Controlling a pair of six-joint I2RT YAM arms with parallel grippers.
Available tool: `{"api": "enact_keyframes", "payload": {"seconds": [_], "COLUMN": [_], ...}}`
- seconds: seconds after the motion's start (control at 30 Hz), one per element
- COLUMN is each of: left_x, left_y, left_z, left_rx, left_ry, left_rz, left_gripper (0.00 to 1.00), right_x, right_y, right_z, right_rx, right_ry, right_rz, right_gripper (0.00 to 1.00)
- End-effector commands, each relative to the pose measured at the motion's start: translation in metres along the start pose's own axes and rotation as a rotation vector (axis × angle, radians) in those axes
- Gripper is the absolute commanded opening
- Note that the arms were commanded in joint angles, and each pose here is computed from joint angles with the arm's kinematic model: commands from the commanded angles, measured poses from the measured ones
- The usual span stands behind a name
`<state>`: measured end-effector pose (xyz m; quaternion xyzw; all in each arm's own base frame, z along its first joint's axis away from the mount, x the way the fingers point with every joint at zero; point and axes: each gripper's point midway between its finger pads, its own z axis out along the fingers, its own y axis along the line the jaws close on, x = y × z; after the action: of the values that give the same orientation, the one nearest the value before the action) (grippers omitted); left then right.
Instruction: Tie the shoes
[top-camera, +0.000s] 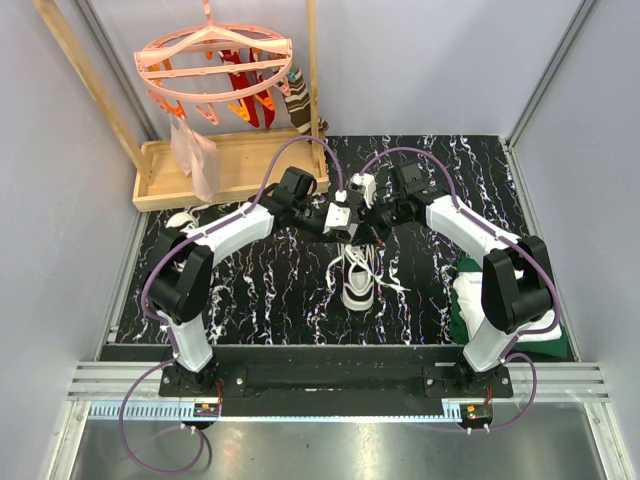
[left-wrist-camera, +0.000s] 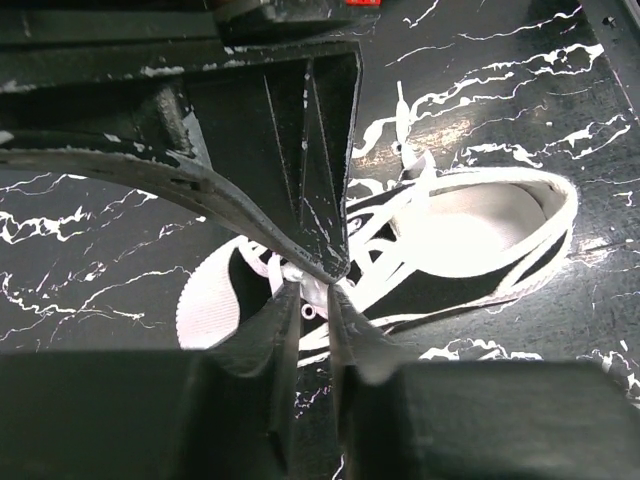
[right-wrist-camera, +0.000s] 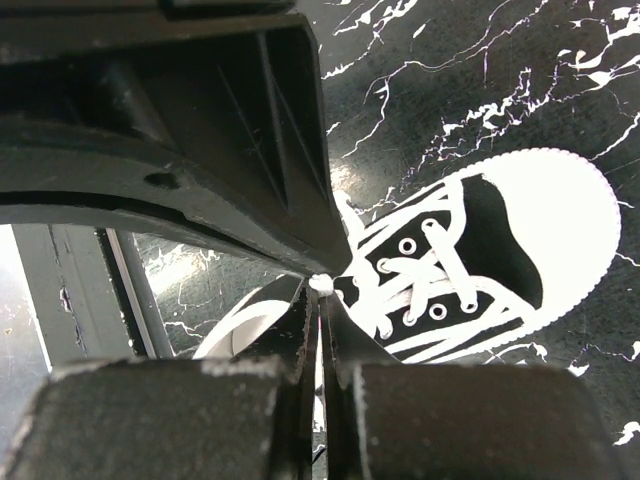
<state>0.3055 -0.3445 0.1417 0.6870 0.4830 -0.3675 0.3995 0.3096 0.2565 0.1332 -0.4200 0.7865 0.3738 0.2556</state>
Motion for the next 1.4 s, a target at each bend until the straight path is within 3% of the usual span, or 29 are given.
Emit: {"api": "enact_keyframes", "payload": {"seconds": [0.0, 0.07, 0.2, 0.3, 0.5, 0.57, 0.7, 1.37], "left_x": [-0.022, -0.021, -0.022, -0.022, -0.018, -0.018, -0.017, -0.013], "left_y": [0.009, 0.01, 0.016, 0.022, 0.017, 0.016, 0.017, 0.024], "left_z": [0.001, 0.0, -0.001, -0.005, -0.007, -0.007, -0.011, -0.02], "left_rx": [0.003, -0.002, -0.035, -0.079, -0.101, -0.111, -0.14, -0.181], "left_ry": [-0.052, -0.047, -0.047, -0.071, -0.101, -0.106, -0.116, -0.13], "left_rz": [0.076, 0.065, 0.018, -0.069, -0.181, -0.202, -0.221, -0.287], "left_gripper": [0.11, 0.01, 0.0, 0.0, 0.0, 0.0, 0.0, 0.0], "right_x": [-0.015, -0.016, -0.018, -0.016, -0.014, -0.015, -0.015, 0.026], "right_y": [0.014, 0.014, 0.015, 0.013, 0.009, 0.007, -0.002, 0.009], "right_z": [-0.007, -0.008, -0.009, -0.01, -0.016, -0.019, -0.027, -0.014], "right_rx": [-0.042, -0.043, -0.038, -0.021, 0.021, 0.034, 0.061, 0.035], "right_ry": [-0.049, -0.051, -0.055, -0.048, -0.047, -0.051, -0.063, 0.007], "right_rz": [-0.048, -0.048, -0.053, -0.049, -0.03, -0.018, 0.02, 0.095], "right_gripper": [0.0, 0.0, 0.04, 0.19, 0.36, 0.36, 0.52, 0.48]}}
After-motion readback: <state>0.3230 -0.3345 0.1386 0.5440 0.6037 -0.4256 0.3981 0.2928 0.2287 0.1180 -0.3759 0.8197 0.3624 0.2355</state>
